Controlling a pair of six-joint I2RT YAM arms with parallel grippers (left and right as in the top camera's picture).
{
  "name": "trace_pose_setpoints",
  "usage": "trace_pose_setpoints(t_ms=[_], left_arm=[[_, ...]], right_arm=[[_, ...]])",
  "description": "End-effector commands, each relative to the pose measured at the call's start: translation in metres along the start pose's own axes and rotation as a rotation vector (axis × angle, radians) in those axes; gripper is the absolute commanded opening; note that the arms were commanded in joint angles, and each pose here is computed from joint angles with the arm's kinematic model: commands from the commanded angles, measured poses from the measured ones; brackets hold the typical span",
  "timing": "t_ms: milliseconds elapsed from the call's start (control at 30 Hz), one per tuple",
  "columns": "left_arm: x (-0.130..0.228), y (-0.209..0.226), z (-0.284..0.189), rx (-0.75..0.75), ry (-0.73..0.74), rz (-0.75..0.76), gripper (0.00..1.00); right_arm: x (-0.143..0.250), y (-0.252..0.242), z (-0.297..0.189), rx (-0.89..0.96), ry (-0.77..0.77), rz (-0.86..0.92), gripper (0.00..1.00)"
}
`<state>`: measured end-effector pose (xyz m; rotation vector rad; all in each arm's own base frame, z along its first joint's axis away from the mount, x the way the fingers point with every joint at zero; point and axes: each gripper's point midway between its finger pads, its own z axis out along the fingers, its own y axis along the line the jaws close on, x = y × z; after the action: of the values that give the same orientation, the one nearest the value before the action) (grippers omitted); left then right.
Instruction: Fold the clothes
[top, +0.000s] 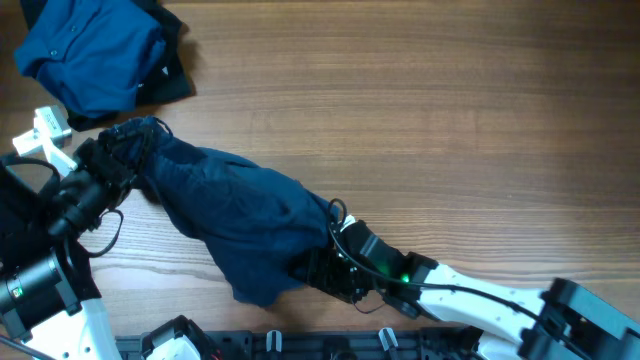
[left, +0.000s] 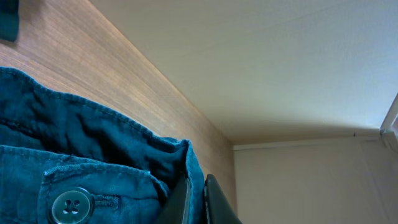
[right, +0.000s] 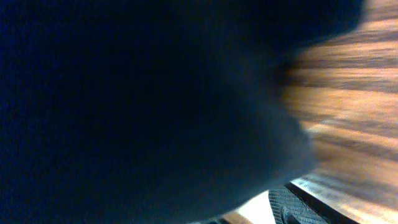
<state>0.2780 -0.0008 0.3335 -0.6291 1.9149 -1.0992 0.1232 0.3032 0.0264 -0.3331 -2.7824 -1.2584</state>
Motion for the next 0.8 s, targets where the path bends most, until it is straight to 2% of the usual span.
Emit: trace_pose_setpoints(t_ms=[0, 767], left_arm=[[-0.002, -0.006, -0.002, 0.012, -0.005, 0.004, 0.04], [-0.001, -0.005, -0.002, 0.011, -0.003, 0.000, 0.04]], right_arm=[[-0.003, -0.009, 0.006, 0.028, -0.017, 0.071, 0.78], [-0.040, -0.003, 0.003, 0.000, -0.228, 0.108, 0.78]])
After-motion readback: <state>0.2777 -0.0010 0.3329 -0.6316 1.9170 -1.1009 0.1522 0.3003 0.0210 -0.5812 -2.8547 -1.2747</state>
